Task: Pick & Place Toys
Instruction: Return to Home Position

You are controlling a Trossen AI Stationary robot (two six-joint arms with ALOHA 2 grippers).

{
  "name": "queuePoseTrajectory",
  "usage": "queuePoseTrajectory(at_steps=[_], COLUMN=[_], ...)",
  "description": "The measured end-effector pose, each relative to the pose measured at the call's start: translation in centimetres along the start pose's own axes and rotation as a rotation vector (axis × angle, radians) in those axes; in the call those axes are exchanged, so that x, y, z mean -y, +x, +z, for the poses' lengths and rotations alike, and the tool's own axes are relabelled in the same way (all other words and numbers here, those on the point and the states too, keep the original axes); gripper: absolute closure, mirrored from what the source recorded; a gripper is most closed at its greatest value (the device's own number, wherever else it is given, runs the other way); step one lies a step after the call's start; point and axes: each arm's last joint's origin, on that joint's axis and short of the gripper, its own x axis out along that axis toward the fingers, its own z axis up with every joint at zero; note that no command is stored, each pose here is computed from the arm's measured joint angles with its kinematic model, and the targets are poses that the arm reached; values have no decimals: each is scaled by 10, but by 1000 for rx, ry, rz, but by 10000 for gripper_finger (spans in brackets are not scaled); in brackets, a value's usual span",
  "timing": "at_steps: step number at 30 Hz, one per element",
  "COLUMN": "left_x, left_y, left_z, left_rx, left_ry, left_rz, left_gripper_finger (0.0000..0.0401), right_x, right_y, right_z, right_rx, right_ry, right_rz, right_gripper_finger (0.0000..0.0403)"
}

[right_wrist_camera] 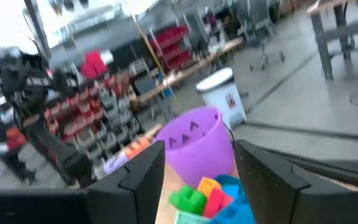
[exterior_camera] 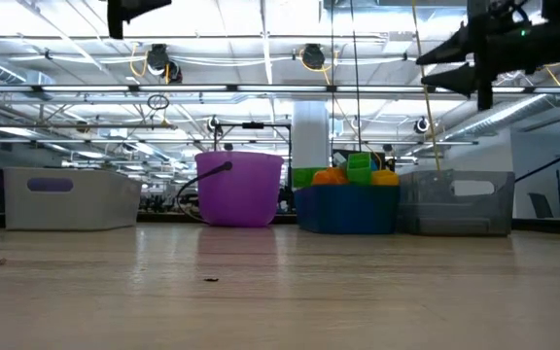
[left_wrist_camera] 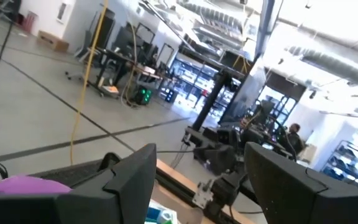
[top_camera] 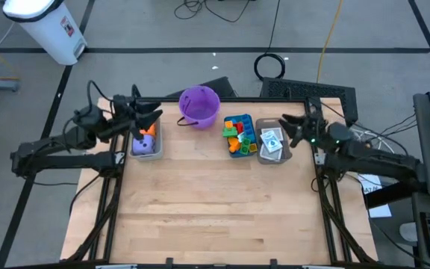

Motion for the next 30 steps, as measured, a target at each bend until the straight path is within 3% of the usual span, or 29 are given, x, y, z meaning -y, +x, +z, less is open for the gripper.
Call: queuePoseTrajectory(at_steps=[4, 8, 15, 23, 30], left_x=[-8, -14, -24, -30, -43], left_y=[-3, -6, -22, -48, -60], left_z=[-15, -27, -43, -50, -71], left_rx=[-1, -23, -21, 43, 38], left_ry=[0, 2, -25, -21, -10], left_rz=[0, 12, 11, -20, 35], left_gripper_finger=[148, 148, 148, 148, 166], right_x=[2, 0, -2, 2, 6], right_y=[3, 0, -6, -16, -23], right_z=[-30, -43, -46, -46, -46], right_rx=[102, 104, 67, 34, 23], right_ry=[-12, -113, -198, -181, -172], right_rz=[1, 25, 60, 81, 76], right_gripper_finger=[222, 239, 266, 296, 326])
